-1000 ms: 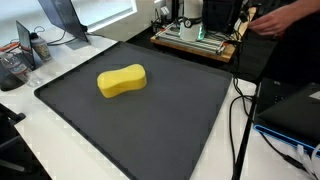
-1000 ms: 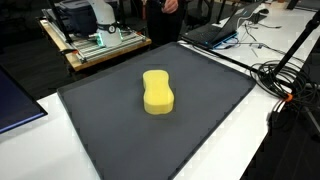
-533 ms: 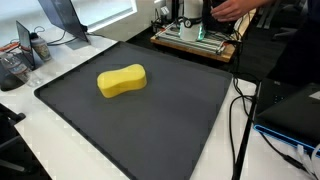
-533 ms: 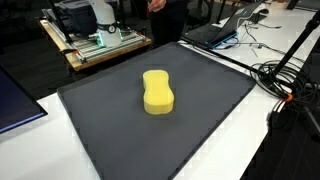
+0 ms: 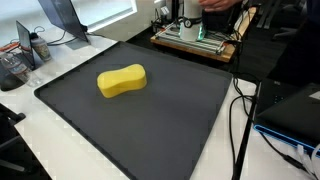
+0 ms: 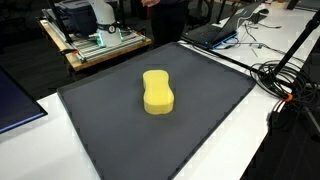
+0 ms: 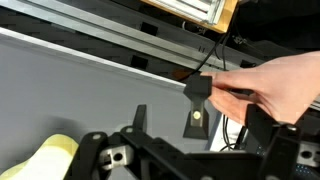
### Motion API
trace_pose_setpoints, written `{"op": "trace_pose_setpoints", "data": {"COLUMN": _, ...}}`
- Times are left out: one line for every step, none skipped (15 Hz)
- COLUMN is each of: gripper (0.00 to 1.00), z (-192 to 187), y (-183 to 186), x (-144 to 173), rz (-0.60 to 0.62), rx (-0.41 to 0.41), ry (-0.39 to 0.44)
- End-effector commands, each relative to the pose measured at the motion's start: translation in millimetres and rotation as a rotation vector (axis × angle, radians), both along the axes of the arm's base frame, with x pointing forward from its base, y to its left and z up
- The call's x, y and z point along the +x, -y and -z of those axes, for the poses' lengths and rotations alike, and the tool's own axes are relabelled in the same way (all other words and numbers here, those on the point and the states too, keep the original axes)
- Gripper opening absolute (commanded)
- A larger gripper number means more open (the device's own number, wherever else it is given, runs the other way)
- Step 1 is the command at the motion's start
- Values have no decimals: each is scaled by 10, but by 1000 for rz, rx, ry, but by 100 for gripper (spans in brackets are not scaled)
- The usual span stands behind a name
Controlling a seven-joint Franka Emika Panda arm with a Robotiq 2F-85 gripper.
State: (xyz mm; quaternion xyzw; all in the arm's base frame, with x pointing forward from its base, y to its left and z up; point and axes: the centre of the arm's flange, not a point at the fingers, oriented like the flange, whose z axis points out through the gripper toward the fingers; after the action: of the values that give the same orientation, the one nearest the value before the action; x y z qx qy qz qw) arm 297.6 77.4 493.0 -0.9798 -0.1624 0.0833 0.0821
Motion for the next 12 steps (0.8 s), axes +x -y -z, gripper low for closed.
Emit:
{"op": "trace_pose_setpoints", "data": {"gripper": 100, "z": -71, "y": 167, "x": 28, "rz": -12, "rx": 47, "ry": -8}}
{"op": "trace_pose_setpoints", "data": {"gripper": 98, "z": -75, "y": 206, "x": 35, "rz": -10, "rx": 54, "ry": -6}}
{"op": "trace_pose_setpoints", "data": {"gripper": 83, "z": -78, "y": 251, "x": 43, "rz": -9, "rx": 58, "ry": -8}}
{"op": "trace_pose_setpoints", "data": {"gripper": 76, "z": -79, "y": 287, "x": 48, "rz": -6, "rx": 60, "ry": -6}}
{"op": "trace_pose_setpoints", "data": {"gripper": 68, "z": -82, "y": 327, "x": 53, "rz": -5, "rx": 65, "ry": -5}}
{"op": "trace_pose_setpoints", "data": {"gripper": 61, "z": -82, "y": 363, "x": 58, "rz": 0, "rx": 67, "ry": -4}}
{"op": "trace_pose_setpoints", "data": {"gripper": 54, "z": -81, "y": 396, "x": 62, "rz": 3, "rx": 67, "ry": -5}}
{"op": "trace_pose_setpoints", "data": {"gripper": 46, "z": -79, "y": 423, "x": 66, "rz": 4, "rx": 68, "ry": -7}}
{"op": "trace_pose_setpoints", "data": {"gripper": 40, "z": -76, "y": 450, "x": 67, "rz": 6, "rx": 70, "ry": -6}}
{"op": "trace_pose_setpoints", "data": {"gripper": 32, "z": -73, "y": 471, "x": 70, "rz": 8, "rx": 69, "ry": -9}}
{"op": "trace_pose_setpoints", "data": {"gripper": 26, "z": -71, "y": 491, "x": 71, "rz": 8, "rx": 71, "ry": -11}}
{"op": "trace_pose_setpoints", "data": {"gripper": 17, "z": -74, "y": 501, "x": 76, "rz": 11, "rx": 72, "ry": -12}}
